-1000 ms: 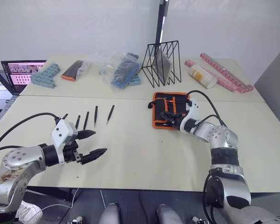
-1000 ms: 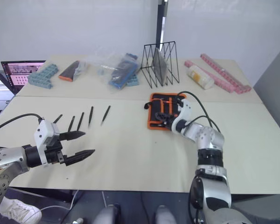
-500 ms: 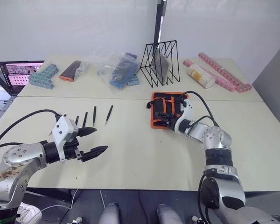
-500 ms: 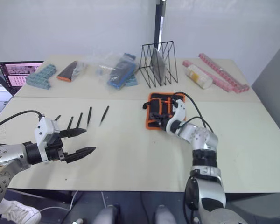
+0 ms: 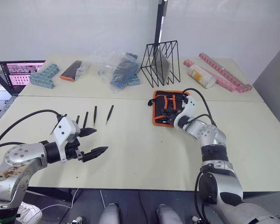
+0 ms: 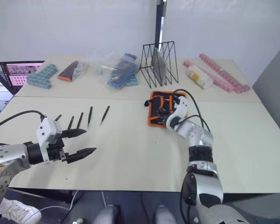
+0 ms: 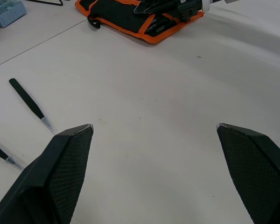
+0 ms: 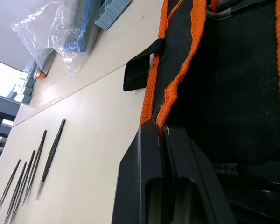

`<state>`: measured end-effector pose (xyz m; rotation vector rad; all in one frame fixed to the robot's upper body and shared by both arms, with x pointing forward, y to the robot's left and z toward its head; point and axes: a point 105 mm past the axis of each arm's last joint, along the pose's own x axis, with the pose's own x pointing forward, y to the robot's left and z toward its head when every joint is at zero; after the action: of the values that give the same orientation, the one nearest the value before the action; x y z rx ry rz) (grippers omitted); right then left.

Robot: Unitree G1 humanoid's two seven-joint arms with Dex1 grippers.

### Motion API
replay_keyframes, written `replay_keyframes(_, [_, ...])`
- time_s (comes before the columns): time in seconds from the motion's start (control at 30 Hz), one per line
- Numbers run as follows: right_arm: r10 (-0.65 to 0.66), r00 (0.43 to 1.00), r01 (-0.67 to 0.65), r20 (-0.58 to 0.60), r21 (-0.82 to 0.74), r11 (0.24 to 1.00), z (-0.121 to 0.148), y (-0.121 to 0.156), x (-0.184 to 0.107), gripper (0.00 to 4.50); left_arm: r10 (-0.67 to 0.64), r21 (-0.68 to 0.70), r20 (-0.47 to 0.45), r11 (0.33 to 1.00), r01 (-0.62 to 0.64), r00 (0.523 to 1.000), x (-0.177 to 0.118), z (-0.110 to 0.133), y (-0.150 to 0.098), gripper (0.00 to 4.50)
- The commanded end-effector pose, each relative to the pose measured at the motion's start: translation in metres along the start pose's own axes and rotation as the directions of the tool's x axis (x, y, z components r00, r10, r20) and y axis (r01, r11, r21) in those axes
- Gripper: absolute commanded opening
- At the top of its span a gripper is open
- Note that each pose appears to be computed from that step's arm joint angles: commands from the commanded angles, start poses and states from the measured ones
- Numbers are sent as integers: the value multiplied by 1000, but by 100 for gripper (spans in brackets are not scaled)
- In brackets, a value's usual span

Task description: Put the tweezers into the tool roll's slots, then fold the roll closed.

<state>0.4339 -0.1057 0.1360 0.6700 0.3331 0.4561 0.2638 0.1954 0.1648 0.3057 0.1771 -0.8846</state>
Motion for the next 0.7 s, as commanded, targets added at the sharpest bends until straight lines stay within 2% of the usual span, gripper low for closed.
replay_keyframes(0.03, [148,988,-151,-42,-67,986,-5,41,17,2,17,43,24,999,-18,1000,-5,8,3,450])
replay_keyframes(0.13, [249,954,-279,-164,-190,941,-26,69,24,2,20,41,26,999,-21,999,-7,7,3,450])
replay_keyframes(0.23, [301,910,-383,-285,-306,871,-45,81,20,2,11,26,25,1000,-11,1000,-7,6,1,450])
replay_keyframes(0.37, [322,861,-470,-394,-373,800,-55,83,7,2,8,23,24,1000,-8,1000,-9,5,0,450])
replay_keyframes(0.7, [307,784,-577,-539,-452,680,-56,82,-37,2,-50,51,4,997,50,999,-3,1,3,450])
